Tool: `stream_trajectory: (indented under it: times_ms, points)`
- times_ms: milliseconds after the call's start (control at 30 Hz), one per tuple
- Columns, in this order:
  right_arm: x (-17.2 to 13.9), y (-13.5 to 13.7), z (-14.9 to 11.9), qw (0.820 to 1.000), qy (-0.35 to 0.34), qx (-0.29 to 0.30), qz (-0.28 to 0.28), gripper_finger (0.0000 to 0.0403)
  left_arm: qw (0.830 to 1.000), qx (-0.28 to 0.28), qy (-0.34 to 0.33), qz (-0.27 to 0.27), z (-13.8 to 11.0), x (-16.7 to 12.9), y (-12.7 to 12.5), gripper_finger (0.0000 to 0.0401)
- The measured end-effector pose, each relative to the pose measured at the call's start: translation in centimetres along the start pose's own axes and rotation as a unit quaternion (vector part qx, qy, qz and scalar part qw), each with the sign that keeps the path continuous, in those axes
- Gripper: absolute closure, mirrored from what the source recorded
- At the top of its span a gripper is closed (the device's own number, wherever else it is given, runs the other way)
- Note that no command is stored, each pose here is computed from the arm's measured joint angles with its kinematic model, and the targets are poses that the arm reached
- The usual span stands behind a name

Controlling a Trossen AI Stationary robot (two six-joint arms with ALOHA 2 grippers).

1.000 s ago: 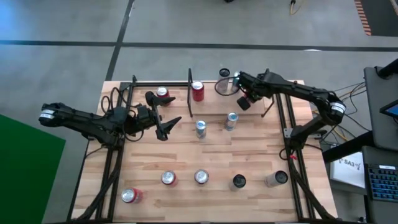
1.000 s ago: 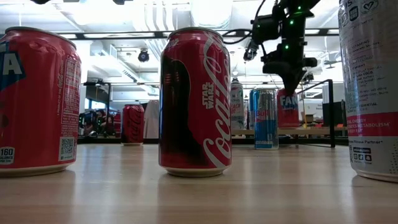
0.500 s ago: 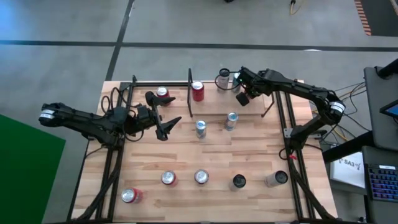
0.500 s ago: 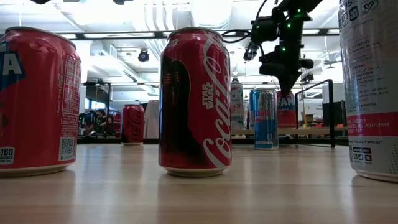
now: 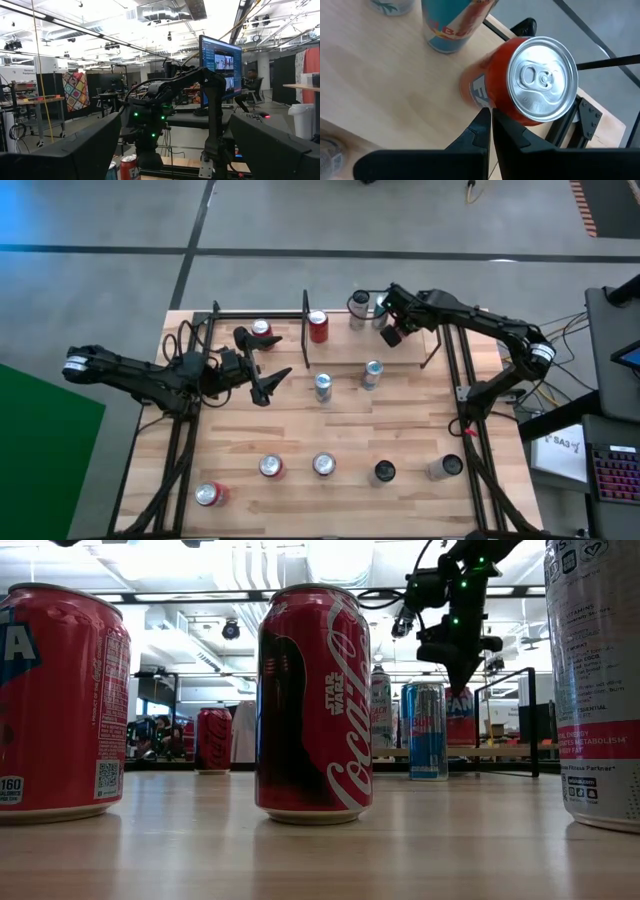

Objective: Place canned beverage on shelf
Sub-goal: Put the red soda can on the shelf

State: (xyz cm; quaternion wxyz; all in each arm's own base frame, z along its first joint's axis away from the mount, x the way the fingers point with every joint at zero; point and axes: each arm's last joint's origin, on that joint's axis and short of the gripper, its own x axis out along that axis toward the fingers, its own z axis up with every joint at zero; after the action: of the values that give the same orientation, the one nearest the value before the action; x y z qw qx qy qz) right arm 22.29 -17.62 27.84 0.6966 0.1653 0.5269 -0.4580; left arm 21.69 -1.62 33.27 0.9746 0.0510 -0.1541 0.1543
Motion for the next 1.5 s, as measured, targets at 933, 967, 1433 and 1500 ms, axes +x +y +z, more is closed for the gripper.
stream_trajectory:
  times_ms: [933, 967, 1433, 1500]
  points:
    - [-1.8, -2.5, -0.9, 0.998, 0.006, 0.016, 0.064, 0.0394, 1.000, 0.000, 0.000, 0.000, 0.0, 0.0, 0.0, 0.0042]
    - [-1.6, -2.5, -0.9, 0.998, 0.010, 0.016, 0.062, 0.0394, 1.000, 0.000, 0.000, 0.000, 0.0, 0.0, 0.0, 0.0042]
    - [-0.8, -2.4, -0.4, 1.000, 0.003, 0.012, 0.027, 0.0394, 1.000, 0.000, 0.001, 0.000, 0.0, 0.0, 0.0, 0.0042]
    - [-0.8, -2.3, -0.3, 1.000, -0.004, 0.011, 0.028, 0.0394, 1.000, 0.000, 0.001, 0.000, 0.0, 0.0, 0.0, 0.0042]
